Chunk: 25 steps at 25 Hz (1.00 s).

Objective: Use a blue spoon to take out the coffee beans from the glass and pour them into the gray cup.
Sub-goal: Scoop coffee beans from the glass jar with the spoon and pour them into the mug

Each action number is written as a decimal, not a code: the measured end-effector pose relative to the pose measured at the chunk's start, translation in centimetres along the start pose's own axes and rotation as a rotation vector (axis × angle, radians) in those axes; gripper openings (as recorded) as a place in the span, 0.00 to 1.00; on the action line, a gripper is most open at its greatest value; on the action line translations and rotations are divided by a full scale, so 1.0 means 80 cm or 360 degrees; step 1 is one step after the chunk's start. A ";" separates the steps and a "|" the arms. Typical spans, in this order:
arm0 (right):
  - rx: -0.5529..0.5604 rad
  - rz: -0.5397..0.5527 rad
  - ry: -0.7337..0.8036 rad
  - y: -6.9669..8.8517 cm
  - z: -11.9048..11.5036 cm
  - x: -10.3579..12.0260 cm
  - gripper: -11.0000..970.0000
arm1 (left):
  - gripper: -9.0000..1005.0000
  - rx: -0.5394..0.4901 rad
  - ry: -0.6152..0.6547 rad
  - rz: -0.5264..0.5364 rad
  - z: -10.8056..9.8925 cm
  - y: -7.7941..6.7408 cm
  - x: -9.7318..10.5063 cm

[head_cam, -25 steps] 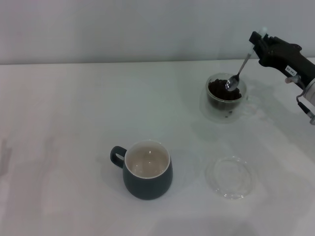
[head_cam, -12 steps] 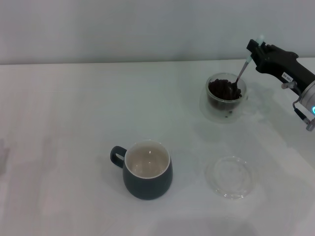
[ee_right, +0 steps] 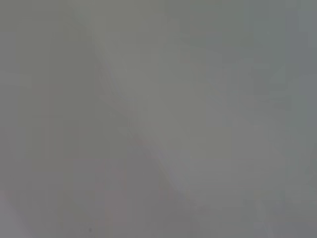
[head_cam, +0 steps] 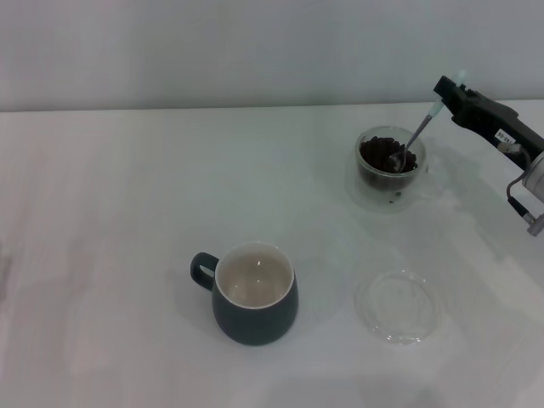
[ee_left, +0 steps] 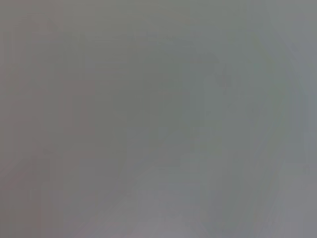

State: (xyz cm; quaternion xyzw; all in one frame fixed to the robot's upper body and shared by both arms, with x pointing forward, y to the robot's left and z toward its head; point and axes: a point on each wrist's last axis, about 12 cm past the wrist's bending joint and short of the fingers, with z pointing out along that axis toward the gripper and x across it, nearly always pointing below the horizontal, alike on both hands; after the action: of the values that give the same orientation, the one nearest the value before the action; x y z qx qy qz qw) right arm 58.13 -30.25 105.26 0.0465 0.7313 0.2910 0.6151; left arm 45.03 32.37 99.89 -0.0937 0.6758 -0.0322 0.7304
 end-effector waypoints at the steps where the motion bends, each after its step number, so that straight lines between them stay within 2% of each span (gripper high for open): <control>1: 0.0005 0.0024 0.0006 0.000 0.000 0.000 0.16 | 0.74 0.0000 0.0000 0.0000 0.000 0.000 0.000; 9: 0.0092 0.0268 0.0048 -0.007 0.003 0.003 0.16 | 0.74 0.0000 -0.0010 -0.0010 -0.002 -0.001 0.000; 25: 0.0162 0.0584 0.0040 -0.012 0.005 0.003 0.16 | 0.74 0.0034 -0.0063 -0.0004 -0.003 -0.003 -0.005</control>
State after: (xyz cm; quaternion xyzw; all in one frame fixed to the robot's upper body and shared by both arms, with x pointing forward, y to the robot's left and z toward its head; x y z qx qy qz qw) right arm 58.70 -30.82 104.55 0.2067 0.7319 0.3615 0.5393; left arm 44.76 32.16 100.34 -0.0873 0.6607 -0.0385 0.7446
